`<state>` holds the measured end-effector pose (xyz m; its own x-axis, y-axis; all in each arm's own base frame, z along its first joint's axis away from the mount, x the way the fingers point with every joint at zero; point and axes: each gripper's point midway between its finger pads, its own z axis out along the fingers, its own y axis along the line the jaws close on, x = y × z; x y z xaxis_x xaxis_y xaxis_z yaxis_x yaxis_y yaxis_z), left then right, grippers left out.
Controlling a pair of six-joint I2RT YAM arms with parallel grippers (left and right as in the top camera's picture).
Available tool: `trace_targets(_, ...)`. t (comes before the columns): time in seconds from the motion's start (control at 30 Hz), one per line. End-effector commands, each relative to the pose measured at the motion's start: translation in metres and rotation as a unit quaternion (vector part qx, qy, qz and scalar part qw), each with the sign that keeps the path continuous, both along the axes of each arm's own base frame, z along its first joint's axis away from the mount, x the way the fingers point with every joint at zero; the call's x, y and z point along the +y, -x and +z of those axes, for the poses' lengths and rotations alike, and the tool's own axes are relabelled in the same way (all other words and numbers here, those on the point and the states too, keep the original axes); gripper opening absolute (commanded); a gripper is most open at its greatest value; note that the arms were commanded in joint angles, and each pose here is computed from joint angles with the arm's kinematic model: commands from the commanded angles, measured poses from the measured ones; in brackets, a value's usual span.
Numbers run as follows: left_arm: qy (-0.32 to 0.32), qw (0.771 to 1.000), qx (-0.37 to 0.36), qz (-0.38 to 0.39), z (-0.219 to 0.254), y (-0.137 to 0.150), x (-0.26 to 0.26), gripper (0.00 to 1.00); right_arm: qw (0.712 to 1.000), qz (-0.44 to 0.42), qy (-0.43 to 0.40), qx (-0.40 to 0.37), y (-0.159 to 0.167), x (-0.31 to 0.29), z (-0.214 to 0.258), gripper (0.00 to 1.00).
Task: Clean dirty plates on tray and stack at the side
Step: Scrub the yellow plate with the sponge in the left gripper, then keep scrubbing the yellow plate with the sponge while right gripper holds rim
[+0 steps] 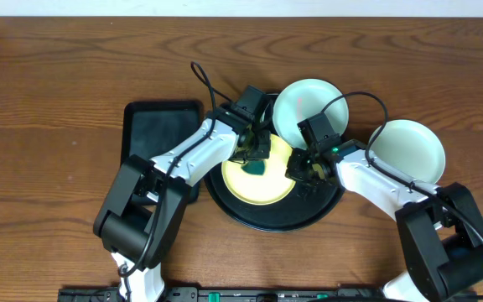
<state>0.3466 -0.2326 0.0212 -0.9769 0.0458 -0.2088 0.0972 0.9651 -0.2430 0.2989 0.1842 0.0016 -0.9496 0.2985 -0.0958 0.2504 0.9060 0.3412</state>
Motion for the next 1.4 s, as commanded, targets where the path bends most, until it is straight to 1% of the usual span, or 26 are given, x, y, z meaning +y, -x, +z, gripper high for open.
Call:
trace_targets(0.0, -0.099, 0.994, -0.047, 0.029, -0.008, -0.019, 0.036, 0.07, 1.0, -0.01, 0.027, 0.01, 0.002, -0.007, -0.013, 0.01)
trace_targets(0.13, -0.107, 0.992, -0.003, 0.062, -0.013, 0.0, 0.044, 0.07, 1.0, -0.009, 0.027, 0.01, 0.002, -0.007, -0.013, 0.01)
trace_targets(0.2, -0.094, 0.993, 0.039, 0.057, -0.016, 0.018, 0.041, 0.07, 1.0, -0.009, 0.028, 0.01, 0.002, -0.007, -0.013, 0.01)
trace_targets(0.33, -0.042, 0.99, 0.128, 0.03, -0.016, 0.054, 0.025, 0.07, 1.0, -0.009, 0.028, 0.01, 0.002, -0.007, -0.013, 0.01)
trace_targets(0.43, 0.024, 0.985, 0.167, -0.018, -0.009, 0.071, 0.002, 0.08, 1.0, -0.009, 0.027, 0.009, 0.002, -0.007, -0.013, 0.01)
trace_targets(0.53, 0.07, 0.982, 0.169, -0.052, -0.002, 0.074, -0.015, 0.07, 1.0, -0.009, 0.027, 0.009, 0.001, -0.007, -0.013, 0.01)
trace_targets(0.7, 0.087, 0.987, 0.116, -0.065, 0.0, 0.051, -0.025, 0.07, 1.0, -0.009, 0.026, 0.01, 0.002, -0.007, -0.013, 0.01)
trace_targets(0.77, 0.07, 0.992, 0.088, -0.06, -0.003, 0.039, -0.022, 0.07, 1.0, -0.008, 0.026, 0.01, 0.002, -0.007, -0.013, 0.01)
trace_targets(0.8, 0.051, 0.995, 0.072, -0.055, -0.005, 0.033, -0.016, 0.08, 1.0, -0.007, 0.026, 0.01, 0.002, -0.007, -0.013, 0.01)
trace_targets(0.9, -0.033, 0.999, 0.023, -0.029, -0.012, 0.013, 0.012, 0.07, 1.0, -0.007, 0.026, 0.01, 0.002, -0.007, -0.013, 0.01)
trace_targets(1.0, -0.123, 0.992, -0.025, 0.019, -0.012, -0.006, 0.045, 0.07, 1.0, -0.007, 0.026, 0.01, 0.002, -0.007, -0.013, 0.01)
trace_targets(1.07, -0.153, 0.986, -0.038, 0.047, -0.01, -0.01, 0.058, 0.07, 1.0, -0.007, 0.026, 0.01, 0.002, -0.007, -0.013, 0.01)
trace_targets(1.13, -0.165, 0.984, -0.036, 0.059, -0.009, -0.009, 0.063, 0.07, 1.0, -0.007, 0.026, 0.01, 0.002, -0.007, -0.013, 0.01)
trace_targets(1.23, -0.174, 0.983, -0.018, 0.054, -0.009, 0.0, 0.065, 0.07, 1.0, -0.007, 0.026, 0.01, 0.002, -0.007, -0.013, 0.01)
trace_targets(1.3, -0.176, 0.983, 0.008, 0.043, -0.01, 0.013, 0.063, 0.07, 1.0, -0.007, 0.026, 0.01, 0.002, -0.007, -0.013, 0.01)
trace_targets(1.37, -0.168, 0.984, 0.05, 0.026, -0.012, 0.034, 0.058, 0.08, 1.0, -0.007, 0.026, 0.01, 0.002, -0.006, -0.013, 0.01)
